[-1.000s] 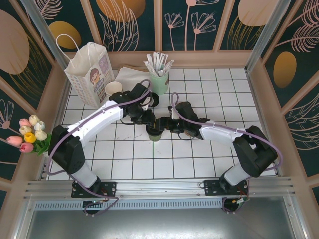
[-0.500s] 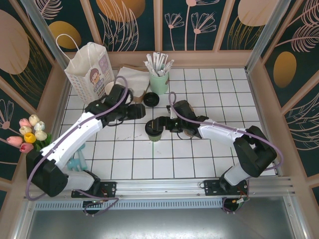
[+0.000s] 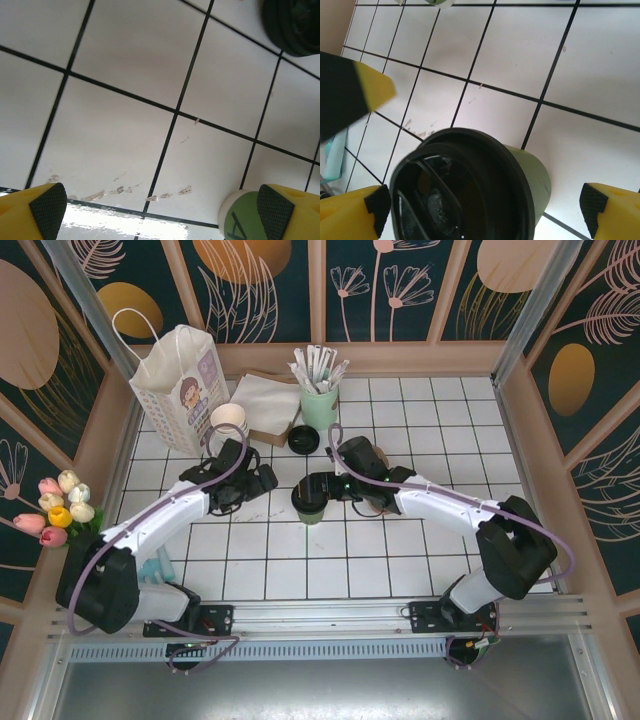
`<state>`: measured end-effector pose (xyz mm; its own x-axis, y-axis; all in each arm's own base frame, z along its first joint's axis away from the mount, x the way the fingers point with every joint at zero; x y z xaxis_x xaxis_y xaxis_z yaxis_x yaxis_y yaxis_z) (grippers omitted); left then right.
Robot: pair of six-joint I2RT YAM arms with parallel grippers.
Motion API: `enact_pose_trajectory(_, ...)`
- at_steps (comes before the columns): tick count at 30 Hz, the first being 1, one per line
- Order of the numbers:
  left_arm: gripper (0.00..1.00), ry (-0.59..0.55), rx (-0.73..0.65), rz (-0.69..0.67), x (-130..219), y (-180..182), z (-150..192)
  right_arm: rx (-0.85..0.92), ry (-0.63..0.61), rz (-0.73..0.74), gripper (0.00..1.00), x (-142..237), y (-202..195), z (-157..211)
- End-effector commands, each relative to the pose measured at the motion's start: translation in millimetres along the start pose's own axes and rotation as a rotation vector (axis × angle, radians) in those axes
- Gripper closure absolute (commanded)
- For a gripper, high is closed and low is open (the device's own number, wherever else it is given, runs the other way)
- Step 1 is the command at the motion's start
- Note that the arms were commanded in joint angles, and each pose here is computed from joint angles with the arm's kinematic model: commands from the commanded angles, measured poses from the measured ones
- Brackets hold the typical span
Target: Pack the takeout coffee
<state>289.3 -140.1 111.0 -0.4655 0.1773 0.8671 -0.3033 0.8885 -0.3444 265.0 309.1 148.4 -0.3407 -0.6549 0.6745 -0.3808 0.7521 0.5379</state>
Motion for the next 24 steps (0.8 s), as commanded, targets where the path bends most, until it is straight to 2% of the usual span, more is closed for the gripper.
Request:
enact_pose_trajectory(1,0.02,0.017,0.068,0.068,-12.7,-9.3,3.1,0.051,0.003,0.066,0.01,0.2,3.3,-3.3)
enact_pose_trajectory(9,0.01,0.077,0.062,0.131,-24.0,-17.2,14.1,0.086,0.020,0.128,0.01,-7.6,6.5,0.0)
enact_pose_trajectory(24,0.01,0.119,0.072,0.113,-35.0,-9.8,25.6,0.129,0.064,0.197,0.01,-21.3,12.6,6.5)
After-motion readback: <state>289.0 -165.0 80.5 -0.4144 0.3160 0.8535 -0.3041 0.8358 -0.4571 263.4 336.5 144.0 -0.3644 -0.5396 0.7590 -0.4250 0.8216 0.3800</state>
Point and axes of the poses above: each hand's point on the last joint's axis, 136 mm out from that joint toward the fingers, its own x axis back along the fingers, its own y axis along the line the jaws close on, z = x × y, the point moved 2 cm from there along x, back along the fingers, and after that the axes turned 2 degrees about -x, right-handed, at the moved point
